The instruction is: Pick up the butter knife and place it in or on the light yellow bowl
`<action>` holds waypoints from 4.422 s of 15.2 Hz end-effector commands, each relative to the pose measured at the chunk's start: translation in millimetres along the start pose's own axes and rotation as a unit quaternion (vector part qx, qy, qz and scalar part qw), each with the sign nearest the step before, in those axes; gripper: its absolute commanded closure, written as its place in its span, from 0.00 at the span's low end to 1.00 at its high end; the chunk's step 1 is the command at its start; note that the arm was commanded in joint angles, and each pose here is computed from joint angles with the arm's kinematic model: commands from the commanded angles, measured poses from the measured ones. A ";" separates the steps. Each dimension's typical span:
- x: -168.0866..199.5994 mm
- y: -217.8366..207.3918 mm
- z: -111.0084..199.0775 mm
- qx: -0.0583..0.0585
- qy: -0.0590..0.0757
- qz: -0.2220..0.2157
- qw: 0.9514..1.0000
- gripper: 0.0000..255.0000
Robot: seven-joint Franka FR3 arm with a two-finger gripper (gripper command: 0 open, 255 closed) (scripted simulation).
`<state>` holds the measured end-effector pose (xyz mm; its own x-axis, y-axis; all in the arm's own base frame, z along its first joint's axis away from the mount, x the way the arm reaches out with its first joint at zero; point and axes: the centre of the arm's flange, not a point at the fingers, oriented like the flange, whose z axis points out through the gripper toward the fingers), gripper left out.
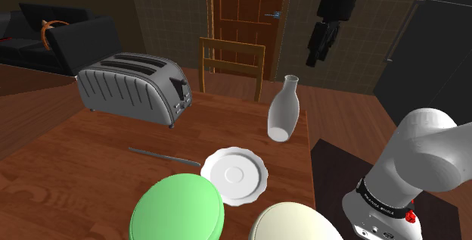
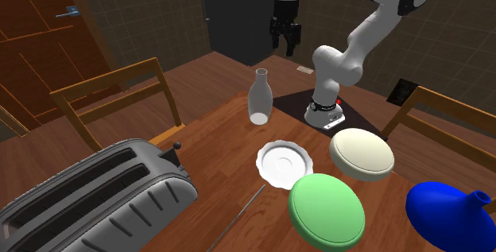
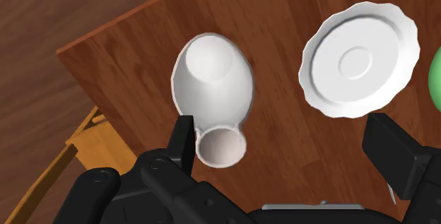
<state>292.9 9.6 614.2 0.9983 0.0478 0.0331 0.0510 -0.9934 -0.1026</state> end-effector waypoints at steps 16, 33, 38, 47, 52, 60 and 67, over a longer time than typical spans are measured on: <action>132.2 -109.9 112.0 -0.020 -0.020 -0.080 0.996 0.00; 253.2 -252.2 250.5 -0.042 -0.043 -0.171 0.983 0.00; 282.4 -296.7 293.4 -0.048 -0.050 -0.197 0.978 0.00; 289.8 -309.6 346.7 -0.051 -0.053 -0.207 0.976 0.00; 289.6 -309.2 349.7 -0.051 -0.053 -0.207 0.976 0.00; 289.6 -309.2 349.7 -0.051 -0.053 -0.207 0.976 1.00; 289.7 -309.7 344.4 -0.051 -0.053 -0.207 0.976 1.00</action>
<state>575.8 366.9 310.1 0.8903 0.4524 -0.0522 0.4529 -0.8916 -0.0030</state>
